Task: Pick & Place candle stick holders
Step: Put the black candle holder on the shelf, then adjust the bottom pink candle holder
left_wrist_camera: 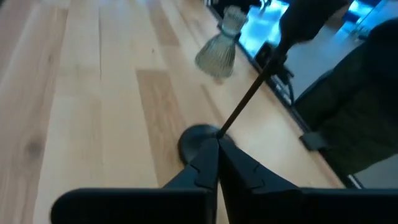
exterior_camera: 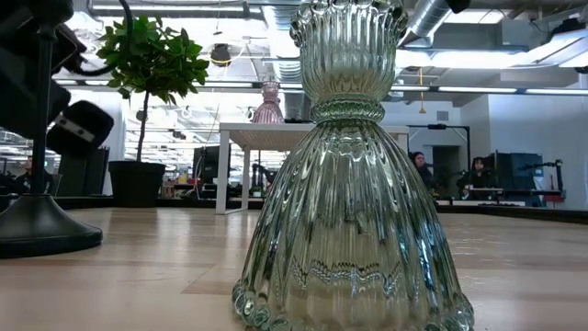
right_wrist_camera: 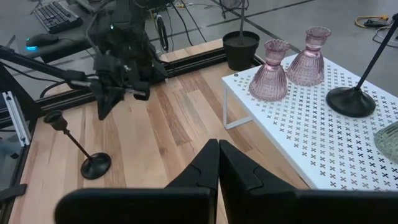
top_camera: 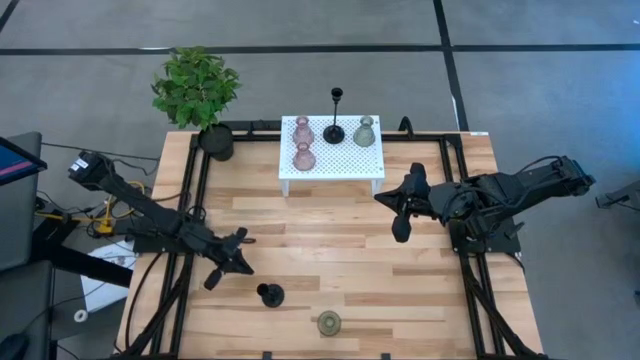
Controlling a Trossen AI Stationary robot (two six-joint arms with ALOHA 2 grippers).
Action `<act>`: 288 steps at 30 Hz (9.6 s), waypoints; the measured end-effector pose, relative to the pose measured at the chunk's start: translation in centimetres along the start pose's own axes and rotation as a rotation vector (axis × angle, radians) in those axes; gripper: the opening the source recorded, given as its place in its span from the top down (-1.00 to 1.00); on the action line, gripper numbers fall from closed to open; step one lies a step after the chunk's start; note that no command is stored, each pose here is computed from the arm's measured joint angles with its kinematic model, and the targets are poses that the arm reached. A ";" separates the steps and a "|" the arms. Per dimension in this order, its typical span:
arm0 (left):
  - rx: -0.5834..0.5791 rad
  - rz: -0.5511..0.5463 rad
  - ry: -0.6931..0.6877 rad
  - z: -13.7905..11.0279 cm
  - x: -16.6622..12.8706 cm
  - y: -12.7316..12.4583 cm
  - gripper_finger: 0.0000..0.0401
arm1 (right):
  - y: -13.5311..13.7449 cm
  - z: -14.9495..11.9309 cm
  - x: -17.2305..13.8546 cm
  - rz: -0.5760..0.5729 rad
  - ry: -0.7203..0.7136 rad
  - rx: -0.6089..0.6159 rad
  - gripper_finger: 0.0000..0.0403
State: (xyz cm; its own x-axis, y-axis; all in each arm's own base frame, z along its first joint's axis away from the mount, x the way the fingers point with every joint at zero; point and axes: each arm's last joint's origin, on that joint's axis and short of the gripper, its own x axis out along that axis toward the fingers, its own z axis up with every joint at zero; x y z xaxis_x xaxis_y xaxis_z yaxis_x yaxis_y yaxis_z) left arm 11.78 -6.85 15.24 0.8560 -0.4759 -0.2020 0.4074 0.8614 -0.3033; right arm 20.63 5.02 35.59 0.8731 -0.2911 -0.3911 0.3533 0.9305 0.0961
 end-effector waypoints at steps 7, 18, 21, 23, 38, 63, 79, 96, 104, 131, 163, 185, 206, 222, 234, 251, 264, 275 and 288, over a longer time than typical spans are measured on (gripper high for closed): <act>0.001 0.006 0.001 -0.1 0.7 0.0 0.94 | -0.2 0.0 0.1 -0.023 -0.005 0.024 1.00; 0.105 0.013 -0.014 -0.2 1.9 0.1 0.57 | -0.9 0.3 0.6 -0.059 -0.009 0.088 1.00; 0.107 0.018 0.004 -0.3 2.3 0.1 0.43 | -0.9 0.3 0.6 -0.060 -0.009 0.109 1.00; 0.107 0.011 0.008 -0.1 2.6 0.0 0.34 | -0.9 0.3 0.6 -0.057 -0.008 0.109 1.00; 0.188 -0.040 0.073 1.4 6.4 -0.8 -0.05 | -0.9 0.3 0.6 -0.055 -0.007 0.106 1.00; 0.024 -0.059 0.159 0.4 10.0 -0.7 0.74 | -0.9 0.3 0.6 -0.056 -0.006 0.094 1.00; -0.201 0.066 0.050 3.2 10.3 -1.4 0.93 | -0.9 0.3 0.6 -0.055 -0.005 0.067 1.00; -0.165 0.441 0.000 13.3 6.9 -0.4 0.93 | -1.3 -0.8 0.4 -0.127 0.074 -0.007 1.00; -0.160 0.652 -0.086 18.1 8.1 2.2 0.93 | -2.2 -1.8 -1.4 -0.162 0.159 -0.091 1.00; -0.042 1.096 -0.236 28.8 10.6 11.0 0.93 | -5.7 -6.7 -8.0 -0.127 0.103 -0.046 1.00; -0.064 1.232 -0.153 29.7 11.2 15.0 0.93 | -5.8 -6.8 -8.1 -0.130 0.091 -0.061 1.00; -0.038 1.283 -0.172 29.8 11.7 13.0 0.93 | -5.8 -6.7 -8.1 -0.133 0.089 -0.062 1.00; -0.062 1.295 -0.136 28.3 13.4 14.7 0.93 | -5.9 -6.8 -8.1 -0.136 0.093 -0.067 1.00; -0.074 1.328 -0.143 27.7 13.7 16.9 0.93 | -5.9 -6.8 -8.1 -0.136 0.094 -0.068 1.00; -0.082 1.315 -0.139 27.7 13.5 17.4 0.89 | -5.9 -6.8 -8.1 -0.135 0.094 -0.068 1.00; -0.079 1.319 -0.137 27.8 13.3 17.5 0.66 | -5.9 -6.8 -8.1 -0.134 0.096 -0.068 1.00; 0.022 1.293 -0.070 27.8 13.9 16.3 0.44 | -5.9 -6.8 -8.1 -0.134 0.096 -0.068 1.00; 0.069 1.317 -0.069 28.9 12.6 15.1 0.25 | -5.9 -6.8 -8.1 -0.134 0.096 -0.068 1.00; 0.083 1.278 -0.059 30.0 10.9 12.0 0.27 | -5.9 -6.8 -8.1 -0.137 0.098 -0.072 1.00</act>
State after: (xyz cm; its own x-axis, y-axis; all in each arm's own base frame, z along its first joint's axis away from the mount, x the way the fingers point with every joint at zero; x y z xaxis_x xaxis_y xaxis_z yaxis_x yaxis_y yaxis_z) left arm 35.58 3.61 37.28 0.6632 0.7007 -0.2632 -0.6941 0.7073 0.1341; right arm 9.18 3.40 31.95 0.7801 -0.3968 -0.4837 0.4391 0.8980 -0.0284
